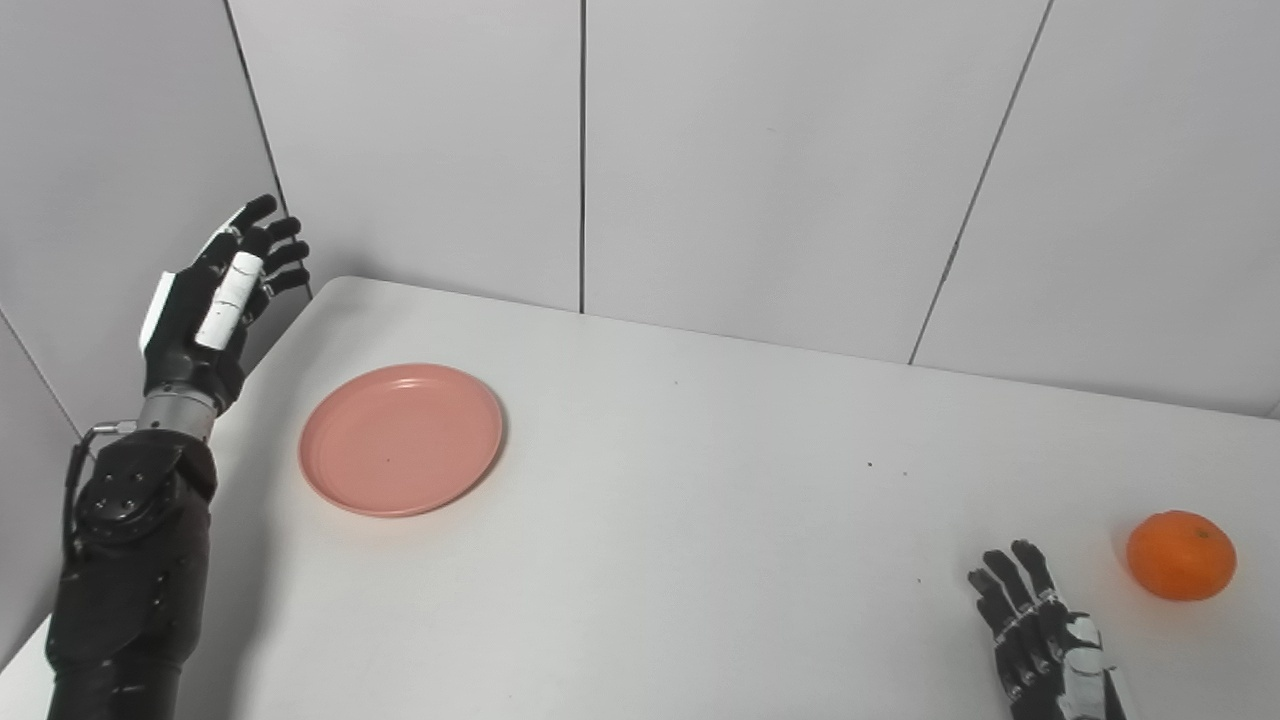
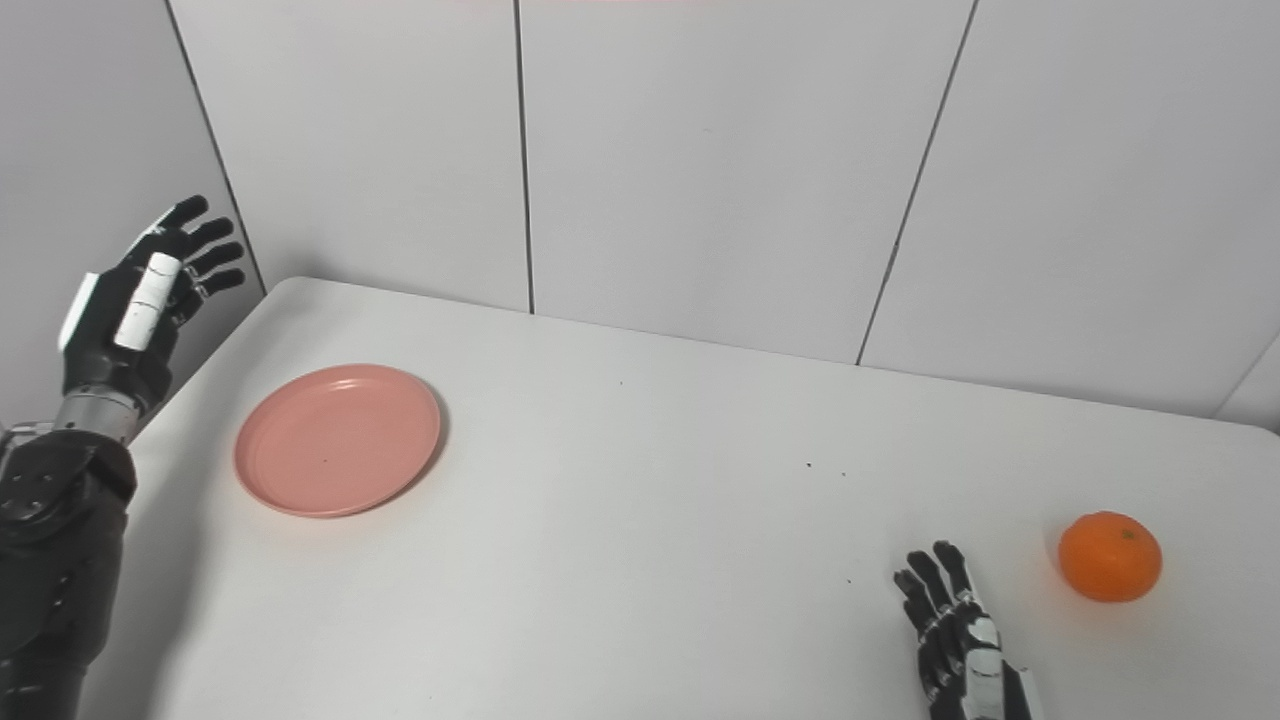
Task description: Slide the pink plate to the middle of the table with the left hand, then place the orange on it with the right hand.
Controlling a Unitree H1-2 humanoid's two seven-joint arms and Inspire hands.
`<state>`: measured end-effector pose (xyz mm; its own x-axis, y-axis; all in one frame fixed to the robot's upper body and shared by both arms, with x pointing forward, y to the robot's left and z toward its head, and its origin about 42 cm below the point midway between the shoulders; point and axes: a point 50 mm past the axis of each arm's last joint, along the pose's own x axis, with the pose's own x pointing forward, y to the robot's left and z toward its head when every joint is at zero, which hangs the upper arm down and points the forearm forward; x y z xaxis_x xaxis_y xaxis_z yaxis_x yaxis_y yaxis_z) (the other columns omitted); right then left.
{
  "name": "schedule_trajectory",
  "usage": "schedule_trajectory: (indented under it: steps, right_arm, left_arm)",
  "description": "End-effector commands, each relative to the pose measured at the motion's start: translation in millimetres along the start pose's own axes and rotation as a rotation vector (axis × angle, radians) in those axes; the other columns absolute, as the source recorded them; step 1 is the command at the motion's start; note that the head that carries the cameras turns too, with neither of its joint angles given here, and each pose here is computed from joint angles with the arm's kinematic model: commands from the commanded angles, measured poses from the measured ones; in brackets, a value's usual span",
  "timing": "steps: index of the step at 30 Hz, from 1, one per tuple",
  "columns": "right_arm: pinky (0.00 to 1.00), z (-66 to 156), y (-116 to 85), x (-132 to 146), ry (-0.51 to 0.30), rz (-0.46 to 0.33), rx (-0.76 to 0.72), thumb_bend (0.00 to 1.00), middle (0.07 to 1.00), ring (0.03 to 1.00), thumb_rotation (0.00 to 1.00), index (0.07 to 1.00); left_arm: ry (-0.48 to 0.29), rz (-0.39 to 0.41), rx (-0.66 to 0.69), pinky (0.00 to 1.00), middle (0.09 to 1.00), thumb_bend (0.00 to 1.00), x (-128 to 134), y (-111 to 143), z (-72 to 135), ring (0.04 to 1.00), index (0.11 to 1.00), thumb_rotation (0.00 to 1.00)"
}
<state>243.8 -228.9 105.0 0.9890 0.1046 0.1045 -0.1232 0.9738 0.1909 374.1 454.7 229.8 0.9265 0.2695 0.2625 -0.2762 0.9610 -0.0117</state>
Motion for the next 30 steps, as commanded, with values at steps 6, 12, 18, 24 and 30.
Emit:
schedule_trajectory:
  steps: [6, 12, 18, 24, 30]
  right_arm:
    - [1.00, -30.1, 1.0, -18.7, 0.094, -0.026, 0.035, 0.79, 0.924, 0.918, 1.00, 0.950]
    - [1.00, -30.2, 1.2, -19.2, 0.090, -0.027, 0.036, 0.78, 0.918, 0.908, 1.00, 0.944]
    - [1.00, -28.2, 3.1, -19.4, 0.090, -0.023, 0.033, 0.78, 0.916, 0.904, 1.00, 0.943]
    - [1.00, -27.8, 4.1, -19.4, 0.085, -0.019, 0.037, 0.77, 0.916, 0.904, 1.00, 0.945]
    - [1.00, -27.8, 5.4, -19.7, 0.085, -0.019, 0.038, 0.77, 0.915, 0.901, 1.00, 0.944]
  left_arm:
    - [-0.009, 0.040, -0.084, 0.71, 0.783, 0.98, 16.6, 11.3, -8.2, 0.775, 0.826, 0.72]
    - [0.065, 0.042, -0.159, 0.71, 0.784, 1.00, 15.1, 17.2, -40.0, 0.778, 0.823, 0.71]
    - [0.110, 0.013, -0.189, 0.68, 0.810, 1.00, 13.2, 20.7, -61.0, 0.753, 0.845, 0.72]
    - [0.149, 0.011, -0.202, 0.58, 0.790, 1.00, 9.9, 22.9, -75.1, 0.721, 0.828, 0.71]
    - [0.163, 0.003, -0.190, 0.64, 0.733, 1.00, 5.9, 19.1, -79.5, 0.717, 0.791, 0.70]
